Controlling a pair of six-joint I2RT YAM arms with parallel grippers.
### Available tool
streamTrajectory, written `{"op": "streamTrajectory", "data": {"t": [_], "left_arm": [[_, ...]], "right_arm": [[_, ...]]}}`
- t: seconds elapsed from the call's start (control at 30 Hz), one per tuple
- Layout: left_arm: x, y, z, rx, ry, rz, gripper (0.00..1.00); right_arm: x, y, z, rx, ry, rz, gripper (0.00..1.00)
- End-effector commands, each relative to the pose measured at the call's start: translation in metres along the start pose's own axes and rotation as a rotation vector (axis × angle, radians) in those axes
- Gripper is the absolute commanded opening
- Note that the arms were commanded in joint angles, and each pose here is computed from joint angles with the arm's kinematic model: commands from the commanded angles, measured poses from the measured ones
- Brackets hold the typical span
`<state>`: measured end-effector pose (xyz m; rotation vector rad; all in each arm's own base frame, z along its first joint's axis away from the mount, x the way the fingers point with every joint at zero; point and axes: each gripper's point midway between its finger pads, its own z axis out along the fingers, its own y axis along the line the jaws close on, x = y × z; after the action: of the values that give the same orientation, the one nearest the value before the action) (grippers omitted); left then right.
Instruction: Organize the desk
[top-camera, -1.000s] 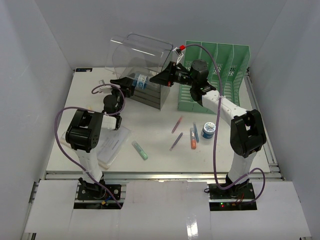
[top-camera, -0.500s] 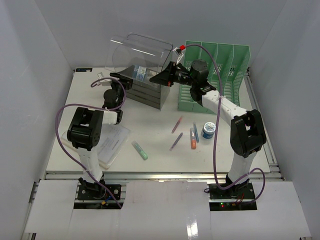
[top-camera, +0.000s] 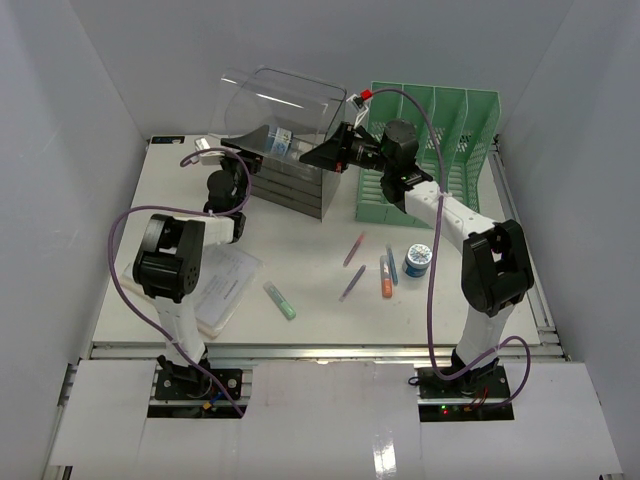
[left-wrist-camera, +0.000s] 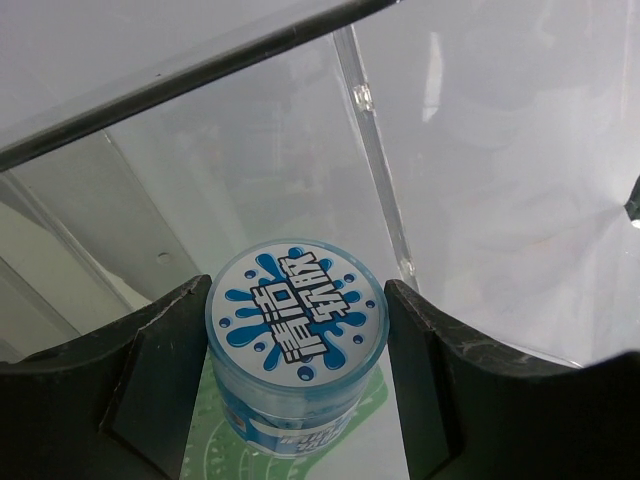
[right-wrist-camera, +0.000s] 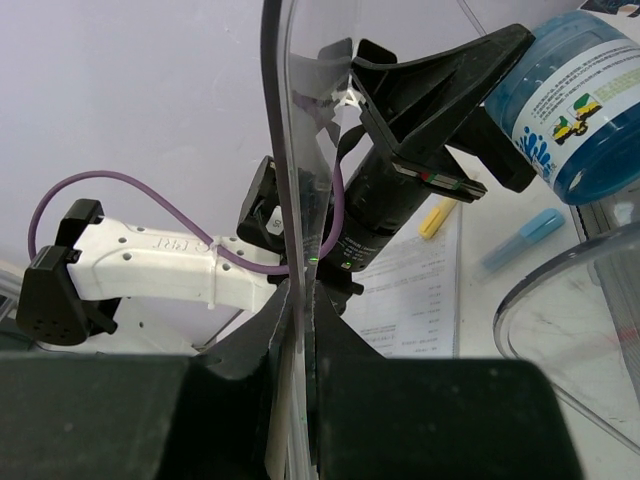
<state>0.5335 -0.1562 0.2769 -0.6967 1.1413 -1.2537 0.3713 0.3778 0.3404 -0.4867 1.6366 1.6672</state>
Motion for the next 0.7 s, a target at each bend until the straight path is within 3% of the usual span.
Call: {"op": "streamTrajectory", "data": {"t": [0.0, 0.37, 0.67], "left_arm": [[-0.018, -0.069, 0.004, 0.134, -0.046, 0.02, 0.74], [-0.011, -0.058, 0.001, 0.106, -0.02, 0.019, 0.93], [-0.005, -0.065, -0.009, 0.144, 0.028, 0.021, 0.92]], "right_arm": [[-0.013, 0.031, -0.006, -0.06, -0.025, -0.046, 0.08], [-0.012, 0.03, -0.007, -0.056, -0.024, -0.042, 0.08], [-0.013, 0.028, -0.009, -0.051, -0.026, -0.046, 0.08]]}}
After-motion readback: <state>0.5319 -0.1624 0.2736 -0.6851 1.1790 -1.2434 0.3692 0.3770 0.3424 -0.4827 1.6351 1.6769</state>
